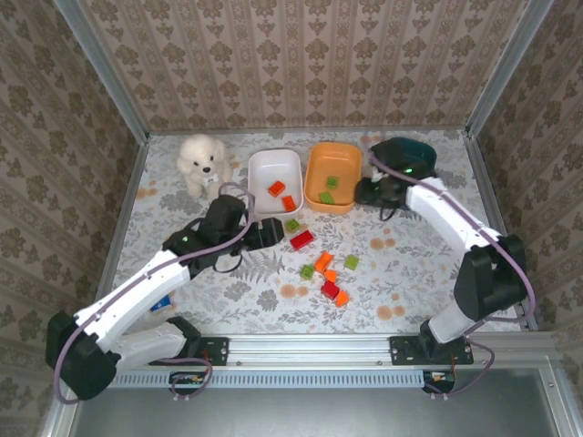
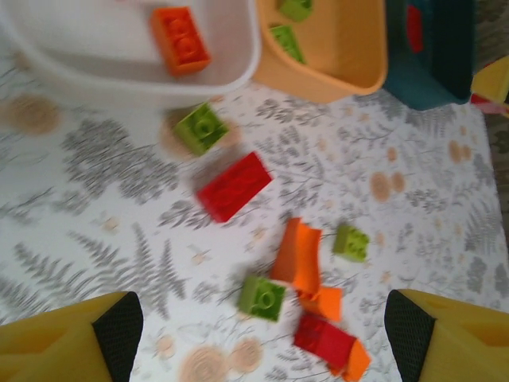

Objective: Sort the legos into containers by color

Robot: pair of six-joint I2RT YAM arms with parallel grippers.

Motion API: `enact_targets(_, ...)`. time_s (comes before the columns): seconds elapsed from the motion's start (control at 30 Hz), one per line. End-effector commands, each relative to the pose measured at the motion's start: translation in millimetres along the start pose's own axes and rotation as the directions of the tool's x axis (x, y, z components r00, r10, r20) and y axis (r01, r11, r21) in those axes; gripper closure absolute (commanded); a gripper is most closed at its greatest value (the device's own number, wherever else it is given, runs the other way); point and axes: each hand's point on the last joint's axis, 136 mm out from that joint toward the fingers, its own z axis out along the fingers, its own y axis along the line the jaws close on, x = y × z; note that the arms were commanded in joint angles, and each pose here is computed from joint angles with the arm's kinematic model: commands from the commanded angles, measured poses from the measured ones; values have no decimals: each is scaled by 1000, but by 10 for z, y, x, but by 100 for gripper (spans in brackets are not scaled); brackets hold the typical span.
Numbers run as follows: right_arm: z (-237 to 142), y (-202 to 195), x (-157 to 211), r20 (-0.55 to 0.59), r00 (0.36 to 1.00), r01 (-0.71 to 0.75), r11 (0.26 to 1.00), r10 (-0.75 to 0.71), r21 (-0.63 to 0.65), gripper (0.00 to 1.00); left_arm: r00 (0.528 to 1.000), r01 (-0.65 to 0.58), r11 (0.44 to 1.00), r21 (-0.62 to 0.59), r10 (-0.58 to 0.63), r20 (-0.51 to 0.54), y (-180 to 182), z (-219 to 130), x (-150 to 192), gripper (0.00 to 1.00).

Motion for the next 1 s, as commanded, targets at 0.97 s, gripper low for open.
enact_targets(0.97, 418, -993, -934, -55, 982, -169, 968, 182, 186, 31, 905, -340, 940, 13, 331, -265, -485, 600, 316, 18)
